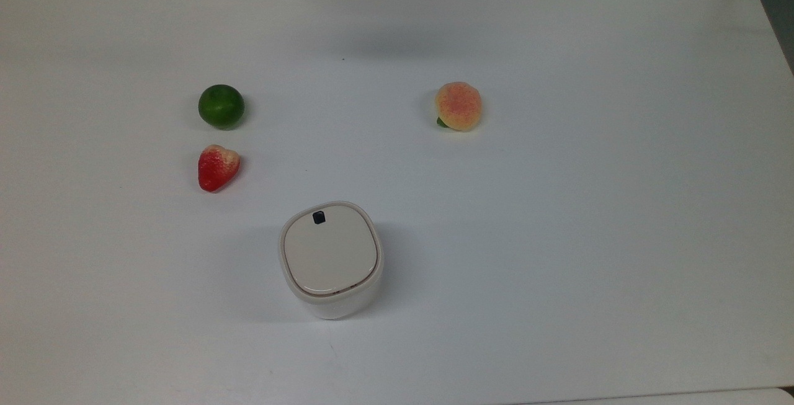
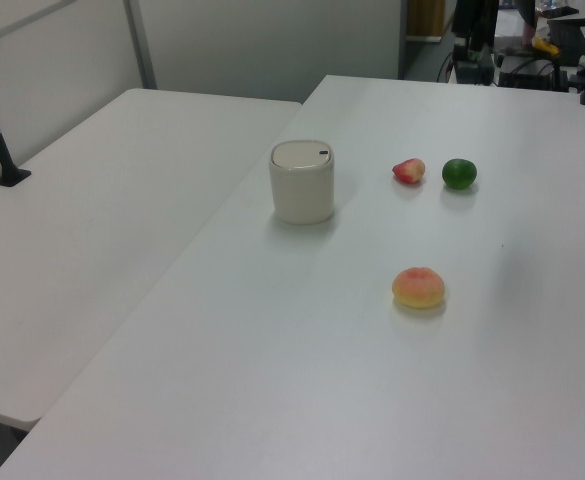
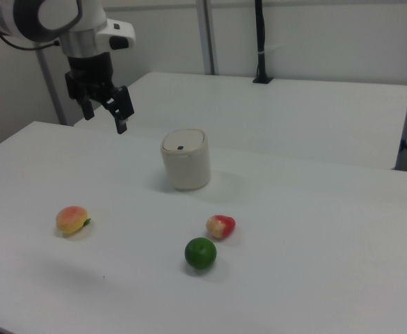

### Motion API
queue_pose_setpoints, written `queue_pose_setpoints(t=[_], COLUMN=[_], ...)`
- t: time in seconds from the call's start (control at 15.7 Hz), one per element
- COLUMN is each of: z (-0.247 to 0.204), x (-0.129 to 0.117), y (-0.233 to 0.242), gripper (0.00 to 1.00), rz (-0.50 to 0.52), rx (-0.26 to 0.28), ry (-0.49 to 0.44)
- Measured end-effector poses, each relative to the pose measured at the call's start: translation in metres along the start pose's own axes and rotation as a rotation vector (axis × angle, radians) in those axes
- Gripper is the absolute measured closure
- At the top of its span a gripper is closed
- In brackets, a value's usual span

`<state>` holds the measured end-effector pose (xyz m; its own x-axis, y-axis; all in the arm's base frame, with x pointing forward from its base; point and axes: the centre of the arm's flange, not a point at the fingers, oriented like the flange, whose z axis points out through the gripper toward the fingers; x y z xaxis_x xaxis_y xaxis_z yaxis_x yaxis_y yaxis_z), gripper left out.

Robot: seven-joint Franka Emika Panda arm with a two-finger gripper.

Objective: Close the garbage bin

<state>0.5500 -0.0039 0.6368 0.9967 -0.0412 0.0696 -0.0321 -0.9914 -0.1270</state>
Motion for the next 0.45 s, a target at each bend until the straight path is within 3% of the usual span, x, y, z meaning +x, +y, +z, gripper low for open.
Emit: queue_pose_setpoints(t=[0.25,0.45], z=[0.0066,0.008], x=[0.0091,0.0116], y=[0.0082,0.0081], gripper=[0.0,0.0], rz=[-0.045,-0.05], rx=[-0.067,-0.08], ry=[0.021,0.029])
